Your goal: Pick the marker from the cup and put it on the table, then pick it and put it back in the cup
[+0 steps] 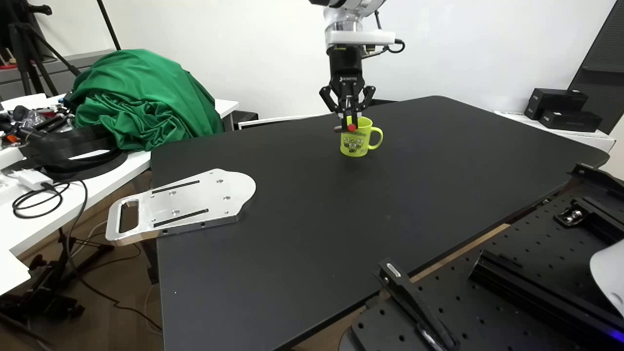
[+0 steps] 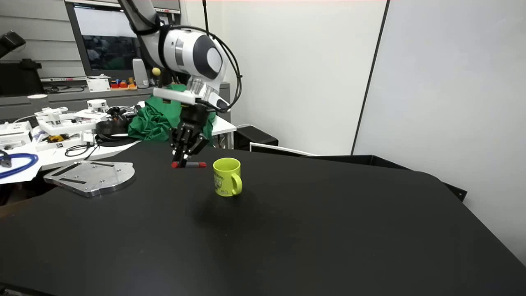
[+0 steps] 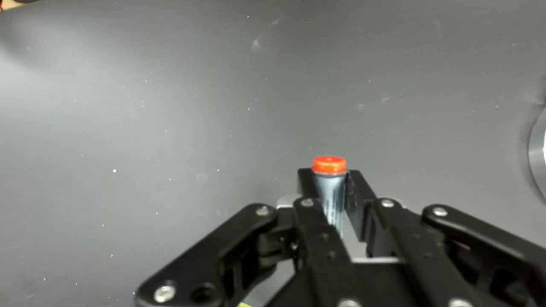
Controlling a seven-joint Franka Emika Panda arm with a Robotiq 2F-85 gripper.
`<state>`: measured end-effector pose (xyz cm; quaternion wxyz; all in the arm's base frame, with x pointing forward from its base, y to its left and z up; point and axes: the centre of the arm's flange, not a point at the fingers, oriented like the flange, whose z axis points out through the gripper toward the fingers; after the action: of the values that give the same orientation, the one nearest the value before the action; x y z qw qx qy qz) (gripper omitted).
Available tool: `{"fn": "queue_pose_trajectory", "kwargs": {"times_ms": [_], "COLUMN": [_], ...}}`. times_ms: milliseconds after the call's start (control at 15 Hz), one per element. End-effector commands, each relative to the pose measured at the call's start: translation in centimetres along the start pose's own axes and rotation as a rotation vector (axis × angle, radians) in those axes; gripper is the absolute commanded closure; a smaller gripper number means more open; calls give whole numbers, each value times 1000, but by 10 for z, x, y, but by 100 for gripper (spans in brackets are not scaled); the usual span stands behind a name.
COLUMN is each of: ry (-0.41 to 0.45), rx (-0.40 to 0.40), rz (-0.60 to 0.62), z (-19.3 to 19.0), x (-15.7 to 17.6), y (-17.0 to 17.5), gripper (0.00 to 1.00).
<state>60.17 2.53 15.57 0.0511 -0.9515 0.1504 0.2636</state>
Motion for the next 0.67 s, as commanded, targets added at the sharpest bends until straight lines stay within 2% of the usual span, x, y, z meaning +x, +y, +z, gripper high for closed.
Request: {"fn": "queue_pose_trajectory", "kwargs": {"times_ms": [0, 267, 600], "ry": [-97, -180, -232], "rx": [127, 248, 355], "rz": [53, 105, 178], "z": [-35, -52, -54], "x": [27, 38, 56], "y": [3, 20, 52], "gripper": [94, 94, 94]}}
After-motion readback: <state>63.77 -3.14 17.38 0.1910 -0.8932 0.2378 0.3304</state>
